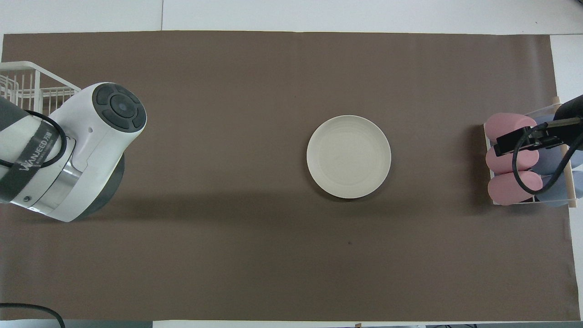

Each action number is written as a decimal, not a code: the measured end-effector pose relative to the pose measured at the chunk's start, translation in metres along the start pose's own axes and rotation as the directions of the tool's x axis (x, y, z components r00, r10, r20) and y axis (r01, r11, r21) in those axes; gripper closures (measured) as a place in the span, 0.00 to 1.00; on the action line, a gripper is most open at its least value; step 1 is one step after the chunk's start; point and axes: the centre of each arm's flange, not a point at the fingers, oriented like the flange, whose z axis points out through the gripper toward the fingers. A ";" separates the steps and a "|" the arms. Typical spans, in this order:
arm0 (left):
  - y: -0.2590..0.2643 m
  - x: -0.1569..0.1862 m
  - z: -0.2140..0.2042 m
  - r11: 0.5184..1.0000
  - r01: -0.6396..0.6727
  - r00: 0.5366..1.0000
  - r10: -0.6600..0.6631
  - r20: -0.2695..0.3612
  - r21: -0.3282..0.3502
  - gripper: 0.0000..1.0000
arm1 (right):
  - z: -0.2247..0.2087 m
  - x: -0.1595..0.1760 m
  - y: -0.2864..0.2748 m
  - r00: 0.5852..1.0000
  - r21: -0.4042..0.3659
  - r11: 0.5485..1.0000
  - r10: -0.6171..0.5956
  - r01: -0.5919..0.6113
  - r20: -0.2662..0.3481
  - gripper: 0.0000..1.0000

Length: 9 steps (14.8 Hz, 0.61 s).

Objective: Wipe plate with sponge
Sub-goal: 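Lower the sponge into the wire rack and open the left gripper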

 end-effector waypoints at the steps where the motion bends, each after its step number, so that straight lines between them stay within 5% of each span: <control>1: 0.002 0.008 0.003 1.000 -0.008 1.000 0.008 -0.005 0.015 0.95 | 0.000 0.000 0.002 1.000 0.000 1.000 0.008 -0.008 0.000 0.00; 9: 0.068 0.085 0.081 0.992 -0.068 0.998 0.068 -0.001 0.102 0.95 | -0.001 -0.001 0.008 0.998 0.001 0.998 0.059 -0.059 -0.002 0.00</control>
